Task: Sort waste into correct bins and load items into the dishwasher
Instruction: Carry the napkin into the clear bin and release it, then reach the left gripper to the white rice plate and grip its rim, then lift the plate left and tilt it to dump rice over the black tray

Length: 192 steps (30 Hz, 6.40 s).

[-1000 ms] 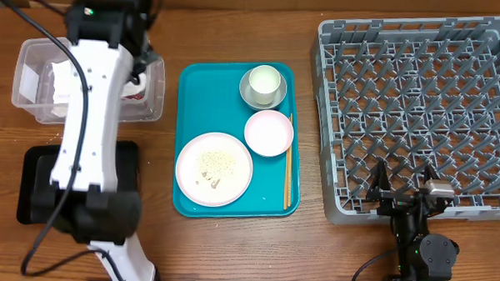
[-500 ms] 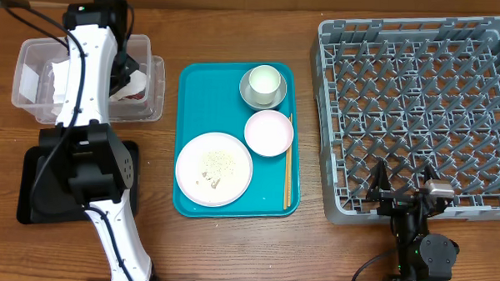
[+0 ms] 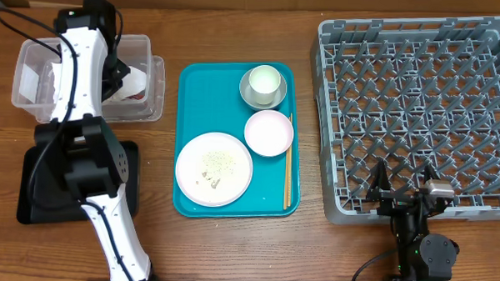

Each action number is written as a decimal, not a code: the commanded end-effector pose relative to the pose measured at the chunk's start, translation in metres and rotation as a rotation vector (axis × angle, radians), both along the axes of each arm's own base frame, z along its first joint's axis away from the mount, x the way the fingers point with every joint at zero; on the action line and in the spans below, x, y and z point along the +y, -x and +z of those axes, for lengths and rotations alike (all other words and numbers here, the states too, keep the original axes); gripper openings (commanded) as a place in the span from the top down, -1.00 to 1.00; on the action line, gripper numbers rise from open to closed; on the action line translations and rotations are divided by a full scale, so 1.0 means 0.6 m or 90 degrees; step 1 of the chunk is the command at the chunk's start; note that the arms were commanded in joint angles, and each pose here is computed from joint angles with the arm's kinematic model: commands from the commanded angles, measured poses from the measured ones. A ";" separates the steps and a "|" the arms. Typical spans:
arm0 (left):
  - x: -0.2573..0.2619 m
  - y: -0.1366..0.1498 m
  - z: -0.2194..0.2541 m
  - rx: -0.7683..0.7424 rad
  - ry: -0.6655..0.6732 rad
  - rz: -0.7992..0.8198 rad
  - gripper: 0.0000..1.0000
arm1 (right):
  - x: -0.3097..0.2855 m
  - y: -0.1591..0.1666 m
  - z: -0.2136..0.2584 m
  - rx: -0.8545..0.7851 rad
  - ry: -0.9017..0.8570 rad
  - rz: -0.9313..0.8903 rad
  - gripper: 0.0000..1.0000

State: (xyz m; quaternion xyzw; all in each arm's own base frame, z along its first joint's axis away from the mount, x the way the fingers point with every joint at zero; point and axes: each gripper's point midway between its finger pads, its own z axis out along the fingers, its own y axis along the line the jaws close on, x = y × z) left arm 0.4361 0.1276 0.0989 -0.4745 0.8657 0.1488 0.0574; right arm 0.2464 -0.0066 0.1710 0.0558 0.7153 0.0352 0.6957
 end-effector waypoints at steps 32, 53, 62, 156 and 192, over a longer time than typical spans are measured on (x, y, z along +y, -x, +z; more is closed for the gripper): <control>-0.105 0.039 0.320 -0.261 0.140 -0.184 0.49 | 0.000 0.000 -0.002 -0.004 0.002 0.001 -0.99; -0.311 0.182 0.322 -0.146 0.219 -0.517 0.56 | 0.000 0.000 -0.002 -0.004 0.002 0.001 -1.00; -0.411 0.280 0.208 0.003 0.218 -0.592 0.48 | 0.000 0.000 -0.002 -0.004 0.002 0.001 -1.00; -0.528 0.325 -0.151 0.212 0.096 -0.789 0.92 | 0.000 0.000 -0.002 -0.004 0.002 0.001 -1.00; -0.468 0.248 0.052 0.188 -0.089 -0.668 0.91 | 0.000 0.000 -0.002 -0.004 0.002 0.001 -1.00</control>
